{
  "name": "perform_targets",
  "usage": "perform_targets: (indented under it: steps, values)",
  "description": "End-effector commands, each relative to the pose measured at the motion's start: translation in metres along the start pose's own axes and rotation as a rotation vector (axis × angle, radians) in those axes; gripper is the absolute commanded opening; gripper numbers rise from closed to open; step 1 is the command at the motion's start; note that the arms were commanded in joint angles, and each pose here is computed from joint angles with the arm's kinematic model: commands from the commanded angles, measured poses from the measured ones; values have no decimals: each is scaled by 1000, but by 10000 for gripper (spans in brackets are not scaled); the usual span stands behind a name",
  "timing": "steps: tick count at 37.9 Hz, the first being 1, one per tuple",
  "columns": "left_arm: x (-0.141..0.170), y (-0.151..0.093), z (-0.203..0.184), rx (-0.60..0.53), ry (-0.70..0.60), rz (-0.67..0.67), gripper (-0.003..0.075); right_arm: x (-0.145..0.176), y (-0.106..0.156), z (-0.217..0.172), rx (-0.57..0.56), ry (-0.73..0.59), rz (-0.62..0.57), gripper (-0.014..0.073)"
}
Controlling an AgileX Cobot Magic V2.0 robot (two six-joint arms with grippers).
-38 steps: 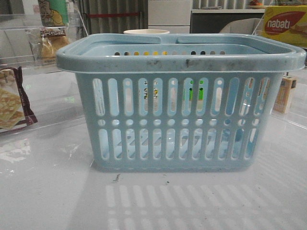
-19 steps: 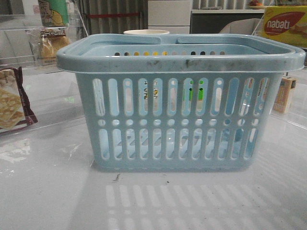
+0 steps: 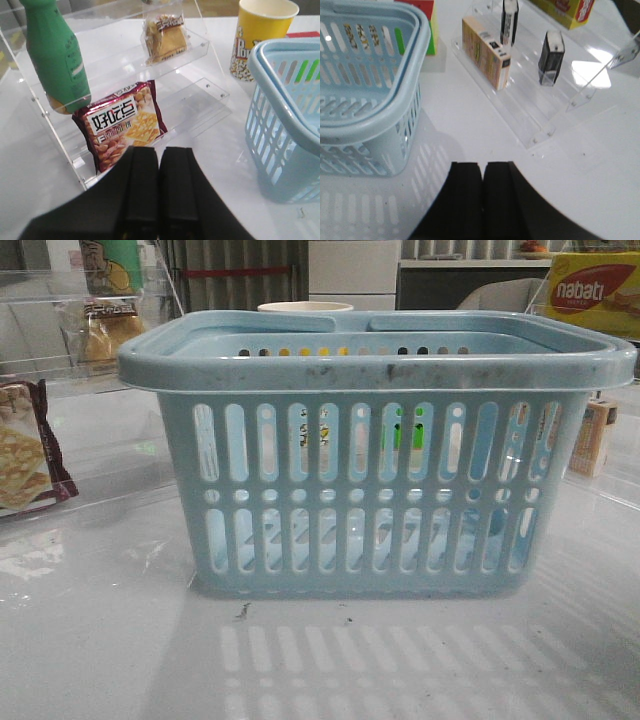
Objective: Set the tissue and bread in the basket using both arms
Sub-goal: 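Lower the right gripper over the white tissue pack on the acrylic shelf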
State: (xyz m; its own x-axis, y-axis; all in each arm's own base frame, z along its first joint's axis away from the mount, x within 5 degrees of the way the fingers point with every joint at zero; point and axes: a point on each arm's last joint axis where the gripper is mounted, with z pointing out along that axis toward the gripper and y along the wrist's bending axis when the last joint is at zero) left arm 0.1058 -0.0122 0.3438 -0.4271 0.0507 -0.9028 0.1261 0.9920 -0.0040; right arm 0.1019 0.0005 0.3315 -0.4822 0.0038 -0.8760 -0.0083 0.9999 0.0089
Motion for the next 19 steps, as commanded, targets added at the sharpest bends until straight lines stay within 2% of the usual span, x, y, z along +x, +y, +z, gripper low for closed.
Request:
perform_targets:
  steps: [1,4,6,9,11,14,17,19]
  values:
    - [-13,0,6,2,-34,-12,91,-9,-1,9,4,-21,-6,74]
    - [-12,1,14,0,1,-10,95,-7,-1,17,3,16,-5,83]
    - [-12,2,18,-6,18,0,127,-7,-1,22,3,33,-4,119]
    - [-11,3,24,-14,39,14,246,-7,-1,28,3,53,-3,251]
    - [-11,3,26,-14,47,16,353,-7,-1,32,3,64,-3,375]
    - [-11,3,29,-14,57,21,496,-7,-2,38,3,90,-2,496]
    - [-11,3,31,-14,64,21,551,-6,-2,44,3,115,-2,550]
    - [-11,3,32,-14,63,21,548,-6,-3,49,9,127,-10,552]
